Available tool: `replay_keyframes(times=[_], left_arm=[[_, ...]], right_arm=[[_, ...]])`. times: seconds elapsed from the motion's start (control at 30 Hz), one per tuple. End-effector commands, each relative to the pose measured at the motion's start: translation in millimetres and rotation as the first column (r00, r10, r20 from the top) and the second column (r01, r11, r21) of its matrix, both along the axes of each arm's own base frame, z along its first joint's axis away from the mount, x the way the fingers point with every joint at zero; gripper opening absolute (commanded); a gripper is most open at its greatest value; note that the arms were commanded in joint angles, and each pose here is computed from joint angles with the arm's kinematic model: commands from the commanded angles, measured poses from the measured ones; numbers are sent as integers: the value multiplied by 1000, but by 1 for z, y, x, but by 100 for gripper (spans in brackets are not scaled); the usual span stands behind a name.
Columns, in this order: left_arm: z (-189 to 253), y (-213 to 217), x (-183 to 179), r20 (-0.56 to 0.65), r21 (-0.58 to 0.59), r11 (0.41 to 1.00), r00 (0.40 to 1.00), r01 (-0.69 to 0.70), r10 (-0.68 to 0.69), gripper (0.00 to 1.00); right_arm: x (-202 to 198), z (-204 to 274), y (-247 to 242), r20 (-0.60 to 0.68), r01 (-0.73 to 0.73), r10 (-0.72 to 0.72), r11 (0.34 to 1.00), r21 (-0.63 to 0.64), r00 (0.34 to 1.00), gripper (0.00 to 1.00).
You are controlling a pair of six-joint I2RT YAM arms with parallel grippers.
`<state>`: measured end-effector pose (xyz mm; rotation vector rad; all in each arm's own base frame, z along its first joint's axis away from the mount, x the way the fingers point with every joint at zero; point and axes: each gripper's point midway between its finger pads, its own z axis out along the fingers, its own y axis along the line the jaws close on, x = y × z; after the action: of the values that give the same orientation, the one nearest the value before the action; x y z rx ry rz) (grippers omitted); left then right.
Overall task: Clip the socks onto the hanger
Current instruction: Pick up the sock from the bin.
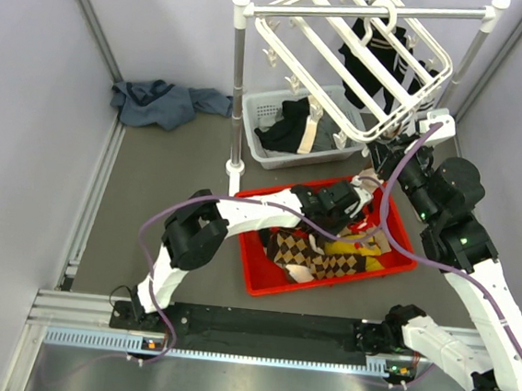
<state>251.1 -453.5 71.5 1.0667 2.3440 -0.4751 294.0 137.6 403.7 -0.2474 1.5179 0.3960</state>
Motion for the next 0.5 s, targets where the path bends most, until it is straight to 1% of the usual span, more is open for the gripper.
replay_keyframes(times=[0.0, 0.03, 0.07, 0.17, 0.2, 0.23, 0.3, 0.33, 0.37, 0.4, 0.43, 0.47], left_arm=[[37, -12, 1, 15, -114, 993, 1000, 18, -16, 20], [40, -12, 1, 15, -121, 992, 1000, 21, -19, 17], [42, -12, 0, 15, -124, 992, 1000, 25, -23, 10], [51, -6, 1, 30, -128, 991, 999, 27, -23, 0], [52, -4, 1, 40, -130, 991, 999, 26, -21, 0], [66, -1, 3, 69, -151, 988, 998, 20, -10, 0], [71, 3, 4, 91, -178, 984, 996, 19, -3, 0], [87, 9, 10, 133, -201, 980, 991, -2, 30, 0], [83, 17, 10, 147, -193, 981, 988, -16, 45, 0], [89, 19, 11, 172, -210, 978, 984, -16, 53, 0], [111, 18, 13, 213, -274, 962, 974, -12, 72, 0], [104, 25, 13, 224, -271, 962, 971, -22, 85, 0]], right_arm=[[2, -2, 0, 7, 1, -1, 1000, -5, 1000, 2], [2, -1, -1, 8, 2, -2, 1000, -3, 1000, 2], [2, -1, -1, 8, 2, -2, 1000, -2, 1000, 2], [1, 1, -1, 11, 4, -4, 1000, 1, 1000, 2], [1, 1, -1, 11, 1, -1, 1000, 1, 1000, 2], [1, 0, 0, 10, 1, -1, 1000, 0, 1000, 2], [1, 1, 0, 11, -2, 2, 1000, 2, 1000, 2], [2, 0, -1, 9, 2, -2, 1000, 3, 1000, 2], [1, 2, -1, 12, 0, -1, 1000, 6, 1000, 2], [1, 2, 0, 12, -3, 3, 1000, 6, 1000, 2], [1, 2, -1, 10, 0, 0, 1000, 7, 1000, 2], [1, 2, 0, 10, -1, 1, 1000, 8, 1000, 2]])
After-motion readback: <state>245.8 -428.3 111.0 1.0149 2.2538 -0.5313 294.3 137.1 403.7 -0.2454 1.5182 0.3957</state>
